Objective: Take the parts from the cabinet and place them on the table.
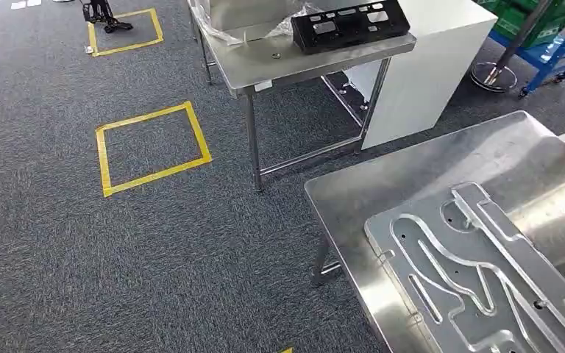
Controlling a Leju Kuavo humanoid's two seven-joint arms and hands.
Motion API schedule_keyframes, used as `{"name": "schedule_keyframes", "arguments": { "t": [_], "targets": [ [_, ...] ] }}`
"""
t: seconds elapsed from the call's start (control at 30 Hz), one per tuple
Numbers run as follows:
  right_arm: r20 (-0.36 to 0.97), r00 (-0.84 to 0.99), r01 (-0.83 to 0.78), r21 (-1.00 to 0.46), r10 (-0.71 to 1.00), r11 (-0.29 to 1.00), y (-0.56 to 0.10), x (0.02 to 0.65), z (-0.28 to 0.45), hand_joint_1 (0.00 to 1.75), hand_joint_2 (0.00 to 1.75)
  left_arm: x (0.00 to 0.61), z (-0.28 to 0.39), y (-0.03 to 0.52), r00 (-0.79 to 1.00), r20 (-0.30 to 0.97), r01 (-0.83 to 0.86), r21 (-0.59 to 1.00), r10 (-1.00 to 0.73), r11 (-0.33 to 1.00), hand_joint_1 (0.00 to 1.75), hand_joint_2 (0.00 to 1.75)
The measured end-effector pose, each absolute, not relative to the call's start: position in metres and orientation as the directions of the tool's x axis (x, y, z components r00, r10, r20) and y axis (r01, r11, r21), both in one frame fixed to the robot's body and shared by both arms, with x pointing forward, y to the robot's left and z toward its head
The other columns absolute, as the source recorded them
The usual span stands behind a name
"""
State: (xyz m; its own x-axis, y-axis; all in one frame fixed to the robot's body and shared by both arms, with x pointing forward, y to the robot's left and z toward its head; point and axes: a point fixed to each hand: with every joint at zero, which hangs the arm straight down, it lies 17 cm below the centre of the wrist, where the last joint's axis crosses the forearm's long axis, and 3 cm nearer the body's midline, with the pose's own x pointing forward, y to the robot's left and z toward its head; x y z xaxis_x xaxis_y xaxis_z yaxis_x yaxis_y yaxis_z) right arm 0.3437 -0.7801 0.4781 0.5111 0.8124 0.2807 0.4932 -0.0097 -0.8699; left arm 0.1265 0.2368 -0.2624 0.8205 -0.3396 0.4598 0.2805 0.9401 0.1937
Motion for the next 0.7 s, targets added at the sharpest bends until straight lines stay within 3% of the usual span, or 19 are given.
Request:
{"name": "schedule_keyframes", "arguments": {
  "t": [0.47,0.7],
  "targets": [
    [0.230,0.447,0.296,-0.950,0.865,0.100,-0.712,0.380,0.335,1.75,1.75,0.128,-0.261,0.232,0.813,0.472,0.285,0.188,-0.341,0.940,0.00,1.75],
    [0.223,0.373,0.282,-0.952,0.901,0.119,-0.664,0.386,0.293,1.75,1.75,0.124,-0.262,0.232,0.813,0.469,0.290,0.187,-0.345,0.939,0.00,1.75]
  ]
}}
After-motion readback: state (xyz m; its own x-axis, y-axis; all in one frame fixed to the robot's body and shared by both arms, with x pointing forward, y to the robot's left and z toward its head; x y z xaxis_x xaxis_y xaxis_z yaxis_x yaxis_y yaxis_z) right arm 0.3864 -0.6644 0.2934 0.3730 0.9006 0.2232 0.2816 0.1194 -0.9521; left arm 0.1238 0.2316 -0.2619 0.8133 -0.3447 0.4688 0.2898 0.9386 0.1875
